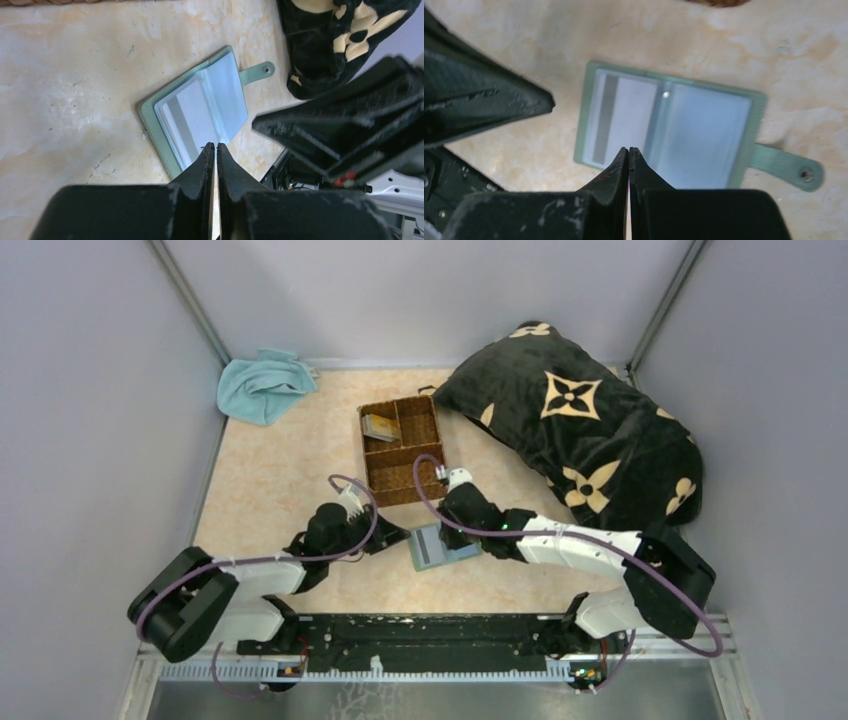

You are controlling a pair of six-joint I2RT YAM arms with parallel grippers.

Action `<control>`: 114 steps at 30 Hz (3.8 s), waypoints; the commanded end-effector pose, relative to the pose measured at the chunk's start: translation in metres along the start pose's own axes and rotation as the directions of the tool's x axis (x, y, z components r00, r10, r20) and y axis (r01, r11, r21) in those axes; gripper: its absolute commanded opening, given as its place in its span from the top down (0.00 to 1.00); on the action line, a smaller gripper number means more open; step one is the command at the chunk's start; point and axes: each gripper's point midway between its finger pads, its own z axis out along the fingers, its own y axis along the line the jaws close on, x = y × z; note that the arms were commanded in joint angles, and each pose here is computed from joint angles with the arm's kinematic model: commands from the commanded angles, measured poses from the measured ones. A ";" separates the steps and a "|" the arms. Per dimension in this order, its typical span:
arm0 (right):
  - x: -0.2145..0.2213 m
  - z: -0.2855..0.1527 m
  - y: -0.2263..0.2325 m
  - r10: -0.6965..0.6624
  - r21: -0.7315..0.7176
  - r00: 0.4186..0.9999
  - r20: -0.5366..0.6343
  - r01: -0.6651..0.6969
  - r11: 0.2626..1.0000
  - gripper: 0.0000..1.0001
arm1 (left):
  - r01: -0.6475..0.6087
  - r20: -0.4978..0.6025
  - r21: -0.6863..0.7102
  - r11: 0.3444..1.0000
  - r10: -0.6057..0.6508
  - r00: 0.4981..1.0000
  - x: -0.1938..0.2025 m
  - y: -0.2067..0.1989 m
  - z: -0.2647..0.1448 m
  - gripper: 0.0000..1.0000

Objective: Take the credit cards out of the card holder

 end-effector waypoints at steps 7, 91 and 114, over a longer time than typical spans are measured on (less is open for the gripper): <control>-0.018 0.019 -0.026 0.001 0.072 1.000 0.027 -0.003 0.997 1.00 | 0.038 -0.070 0.042 0.998 -0.035 0.997 0.026 0.000 0.008 0.93; 0.017 0.037 -0.028 0.035 0.045 0.998 -0.058 -0.033 0.998 1.00 | 0.039 -0.160 0.025 0.999 -0.035 0.987 0.043 0.007 0.035 0.94; 0.017 0.037 -0.027 0.036 0.038 0.998 -0.056 -0.034 0.999 1.00 | 0.054 -0.100 0.075 0.996 -0.046 0.994 0.035 0.000 0.028 0.92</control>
